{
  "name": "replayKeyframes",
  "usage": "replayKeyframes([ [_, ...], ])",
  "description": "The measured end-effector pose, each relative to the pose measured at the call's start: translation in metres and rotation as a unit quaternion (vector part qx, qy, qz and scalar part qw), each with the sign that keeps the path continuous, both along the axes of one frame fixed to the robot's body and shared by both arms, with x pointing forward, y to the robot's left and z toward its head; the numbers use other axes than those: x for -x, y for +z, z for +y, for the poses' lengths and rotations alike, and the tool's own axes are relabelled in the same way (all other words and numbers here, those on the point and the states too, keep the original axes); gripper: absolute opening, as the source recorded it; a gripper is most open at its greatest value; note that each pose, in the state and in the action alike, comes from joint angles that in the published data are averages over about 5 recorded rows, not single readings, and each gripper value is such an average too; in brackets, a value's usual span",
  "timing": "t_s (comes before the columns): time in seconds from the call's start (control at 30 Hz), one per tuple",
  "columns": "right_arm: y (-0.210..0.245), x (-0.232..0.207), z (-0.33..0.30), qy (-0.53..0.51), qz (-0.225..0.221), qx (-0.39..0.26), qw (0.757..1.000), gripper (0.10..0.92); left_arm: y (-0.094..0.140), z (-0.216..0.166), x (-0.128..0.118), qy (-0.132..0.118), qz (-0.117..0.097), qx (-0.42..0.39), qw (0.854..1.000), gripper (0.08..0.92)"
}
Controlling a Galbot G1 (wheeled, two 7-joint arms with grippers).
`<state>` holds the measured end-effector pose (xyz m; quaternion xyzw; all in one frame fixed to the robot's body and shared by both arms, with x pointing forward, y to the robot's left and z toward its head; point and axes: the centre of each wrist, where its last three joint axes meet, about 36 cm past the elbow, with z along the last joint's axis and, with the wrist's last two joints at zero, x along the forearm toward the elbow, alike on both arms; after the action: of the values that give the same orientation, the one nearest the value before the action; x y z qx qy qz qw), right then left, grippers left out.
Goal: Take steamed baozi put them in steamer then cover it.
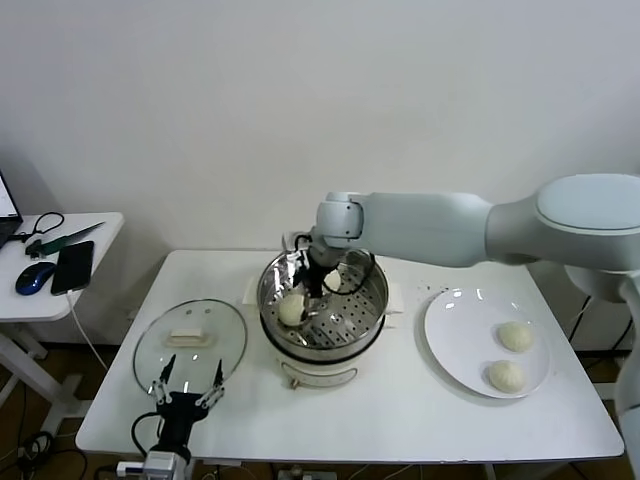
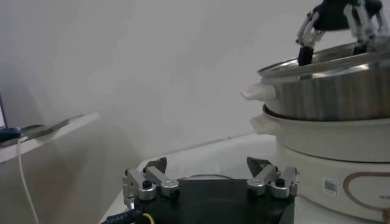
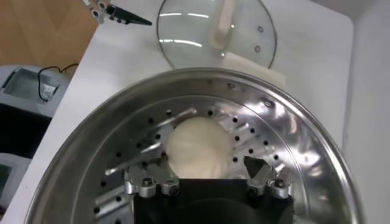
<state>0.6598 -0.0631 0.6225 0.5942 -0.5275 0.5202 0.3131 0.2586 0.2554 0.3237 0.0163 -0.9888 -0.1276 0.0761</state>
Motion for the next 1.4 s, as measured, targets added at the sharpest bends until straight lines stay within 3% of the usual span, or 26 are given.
replayKeyframes([
  [0.27,0.042,0.004,-0.076,-0.005,-0.012,0.004,1.000,0.823,-0.001,0.000,0.001,0.000,0.003,-0.002,1.000,0.823],
  [0.53,0.041,0.026,-0.170,-0.031,-0.011,0.013,0.999,0.823,-0.001,0.002,0.003,0.003,0.005,-0.003,1.000,0.823],
  [0.97,-0.041,0.065,-0.296,-0.088,0.015,0.051,0.995,0.823,0.004,-0.001,0.005,0.007,0.007,-0.006,1.000,0.823],
  [1.4,-0.111,0.091,-0.363,-0.115,0.046,0.109,0.986,0.823,0.002,-0.003,0.003,0.012,0.010,-0.008,1.000,0.823],
])
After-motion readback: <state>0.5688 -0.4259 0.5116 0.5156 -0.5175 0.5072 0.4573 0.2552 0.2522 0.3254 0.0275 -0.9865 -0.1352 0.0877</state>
